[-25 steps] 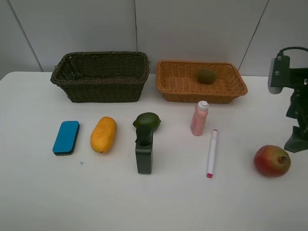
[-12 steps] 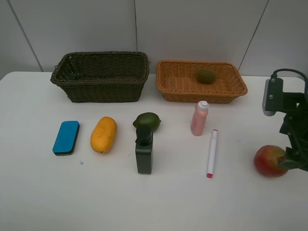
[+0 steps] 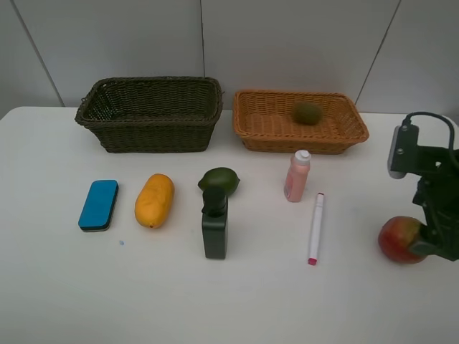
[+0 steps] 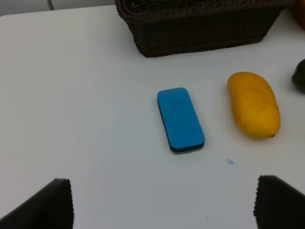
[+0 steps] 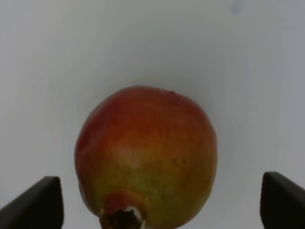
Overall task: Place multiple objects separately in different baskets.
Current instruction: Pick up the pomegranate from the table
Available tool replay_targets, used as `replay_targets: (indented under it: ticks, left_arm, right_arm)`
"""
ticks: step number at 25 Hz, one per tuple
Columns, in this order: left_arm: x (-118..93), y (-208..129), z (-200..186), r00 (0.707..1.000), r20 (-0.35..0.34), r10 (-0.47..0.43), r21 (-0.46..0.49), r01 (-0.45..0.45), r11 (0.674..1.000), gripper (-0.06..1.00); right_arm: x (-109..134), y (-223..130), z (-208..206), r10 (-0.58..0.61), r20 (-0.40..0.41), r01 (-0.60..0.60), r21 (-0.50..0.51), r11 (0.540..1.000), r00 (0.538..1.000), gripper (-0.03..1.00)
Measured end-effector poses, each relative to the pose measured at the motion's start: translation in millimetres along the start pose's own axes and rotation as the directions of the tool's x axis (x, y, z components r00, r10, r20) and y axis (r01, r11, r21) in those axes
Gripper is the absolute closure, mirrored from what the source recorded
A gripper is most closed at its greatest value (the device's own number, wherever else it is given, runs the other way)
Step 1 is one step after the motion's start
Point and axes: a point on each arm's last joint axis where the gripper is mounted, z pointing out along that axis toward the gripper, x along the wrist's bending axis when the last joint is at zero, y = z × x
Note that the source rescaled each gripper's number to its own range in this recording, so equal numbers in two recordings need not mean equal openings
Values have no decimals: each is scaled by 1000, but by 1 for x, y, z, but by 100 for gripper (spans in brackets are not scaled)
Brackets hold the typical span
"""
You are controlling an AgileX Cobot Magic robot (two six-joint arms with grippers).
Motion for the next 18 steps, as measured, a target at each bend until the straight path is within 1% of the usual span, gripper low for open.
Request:
replay_targets:
  ticks: [7,12,14,18]
  left_arm:
    - [0,0,0,1000,0,0,0,0,1000,-6]
    - [0,0,0,1000,0,0,0,0,1000,-6]
    - [0,0,0,1000,0,0,0,0,1000,-6]
    - [0,0,0,1000,0,0,0,0,1000,-6]
  right_arm:
    - [0,1,1,11,1,-11,-14,1000,1000,-3]
    - [6,-1,6,10,-1,-10,-18,1000,1000,-3]
    - [6,-2,9,16,-12,-16,-15,1000,1000,-3]
    - [5,-2,21,49,-59,-49,0,999,997,-3]
